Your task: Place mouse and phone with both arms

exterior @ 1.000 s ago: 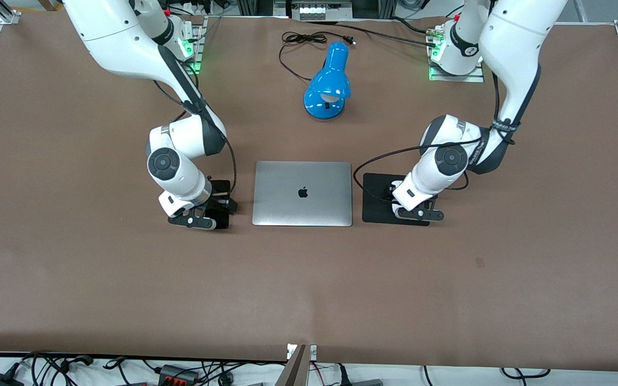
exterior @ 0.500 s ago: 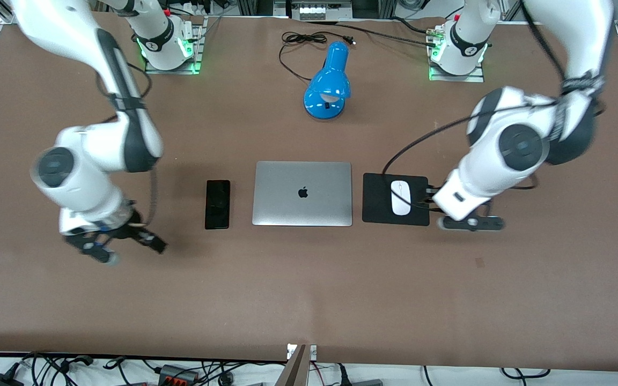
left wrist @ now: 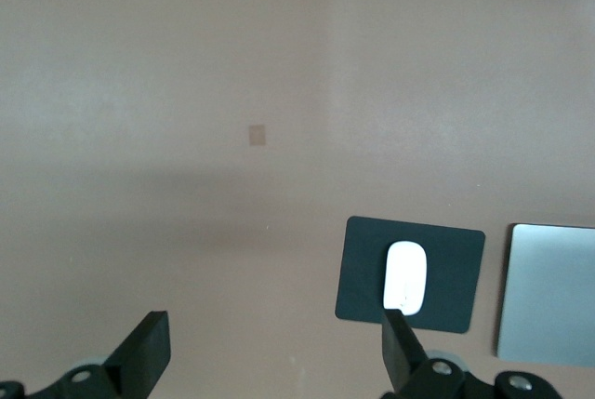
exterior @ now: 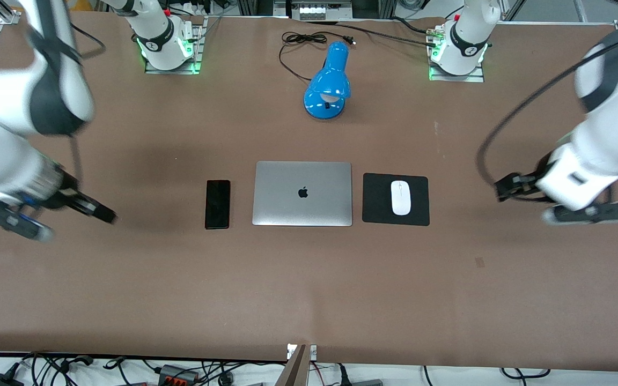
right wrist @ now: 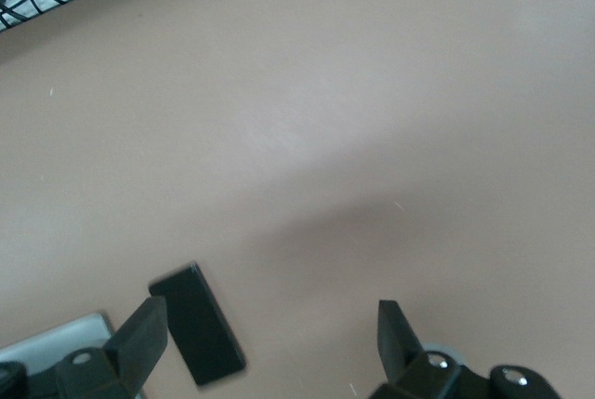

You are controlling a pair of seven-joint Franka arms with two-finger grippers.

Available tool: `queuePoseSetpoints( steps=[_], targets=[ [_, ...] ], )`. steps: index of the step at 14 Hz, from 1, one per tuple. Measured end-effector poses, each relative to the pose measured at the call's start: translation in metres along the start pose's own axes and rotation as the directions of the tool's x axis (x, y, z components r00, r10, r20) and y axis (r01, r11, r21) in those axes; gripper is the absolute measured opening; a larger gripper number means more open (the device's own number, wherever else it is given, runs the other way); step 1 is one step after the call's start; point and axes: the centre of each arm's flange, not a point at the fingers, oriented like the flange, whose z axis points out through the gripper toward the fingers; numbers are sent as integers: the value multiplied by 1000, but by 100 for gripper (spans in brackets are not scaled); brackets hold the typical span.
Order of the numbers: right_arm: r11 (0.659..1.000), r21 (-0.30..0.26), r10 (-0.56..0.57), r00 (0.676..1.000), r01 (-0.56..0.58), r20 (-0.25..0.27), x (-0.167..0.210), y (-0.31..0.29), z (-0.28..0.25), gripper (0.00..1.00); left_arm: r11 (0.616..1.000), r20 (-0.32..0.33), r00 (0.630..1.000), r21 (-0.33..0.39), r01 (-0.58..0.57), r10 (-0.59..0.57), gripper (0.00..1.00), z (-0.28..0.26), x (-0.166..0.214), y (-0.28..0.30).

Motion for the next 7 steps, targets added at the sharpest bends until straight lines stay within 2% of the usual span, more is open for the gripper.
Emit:
queuePoseSetpoints(
  steps=[3,5,7],
  targets=[
    [997,17,-82,997,82,16,-10,69,-69,100,1000,16,1000,11,9,-9,100,-9,-38,-12],
    [994,21,-105,994,105,33,-12,110,-85,100,1000,26,1000,24,-5,4,100,-7,-55,-16],
    [994,19,-106,992,105,63,-16,121,-82,100,998,36,998,28,-53,52,100,-12,-63,-21]
  ],
)
